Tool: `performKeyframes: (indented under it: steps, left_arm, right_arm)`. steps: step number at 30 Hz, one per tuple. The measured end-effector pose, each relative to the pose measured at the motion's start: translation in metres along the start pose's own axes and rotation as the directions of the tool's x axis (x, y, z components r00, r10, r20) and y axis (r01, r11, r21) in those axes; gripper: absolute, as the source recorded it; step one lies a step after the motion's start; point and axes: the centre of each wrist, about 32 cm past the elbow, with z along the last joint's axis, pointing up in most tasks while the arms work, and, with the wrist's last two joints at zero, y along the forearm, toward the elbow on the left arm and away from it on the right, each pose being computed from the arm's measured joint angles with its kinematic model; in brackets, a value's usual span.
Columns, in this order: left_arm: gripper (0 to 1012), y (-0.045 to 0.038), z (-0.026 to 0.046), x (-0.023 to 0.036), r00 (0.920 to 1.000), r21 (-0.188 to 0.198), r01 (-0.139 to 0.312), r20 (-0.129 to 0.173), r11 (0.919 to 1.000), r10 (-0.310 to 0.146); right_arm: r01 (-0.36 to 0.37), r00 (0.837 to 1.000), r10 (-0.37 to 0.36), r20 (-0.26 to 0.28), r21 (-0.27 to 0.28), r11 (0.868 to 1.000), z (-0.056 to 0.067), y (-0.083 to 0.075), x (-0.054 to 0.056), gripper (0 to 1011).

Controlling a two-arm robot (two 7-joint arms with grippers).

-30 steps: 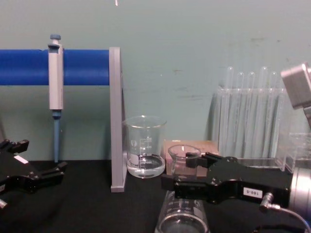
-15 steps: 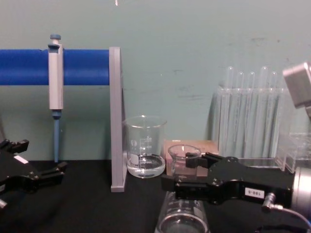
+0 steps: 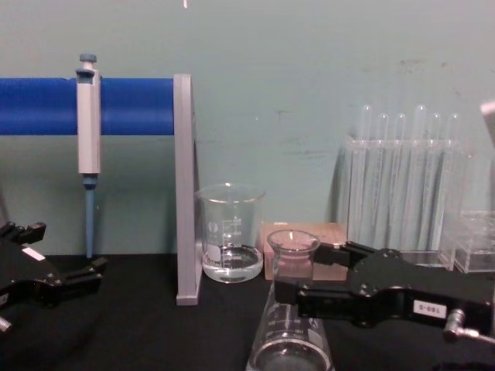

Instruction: Grasp the erlenmeyer flask with one hand, shake it three times, then place it back.

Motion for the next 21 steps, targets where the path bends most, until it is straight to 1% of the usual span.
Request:
performKeyframes:
  steps: [7,15,21]
  left_arm:
    - [1001,0.0000,0.0000,0.0000,1.0000,0.000,0.000,0.000,1.0000,0.000]
    - [1001,0.0000,0.0000,0.0000,1.0000,0.000,0.000,0.000,1.0000,0.000]
    - [1001,0.0000,0.0000,0.0000,1.0000,0.000,0.000,0.000,1.0000,0.000]
  right_arm:
    - [0.028,1.000,-0.028,-0.007,-0.006,1.000,0.001,-0.013,-0.004,1000]
    - [0.054,0.998,-0.054,-0.018,-0.009,0.999,0.001,-0.026,-0.007,1000]
    - [0.100,0.995,-0.100,-0.030,-0.012,0.995,0.001,-0.037,-0.008,1000]
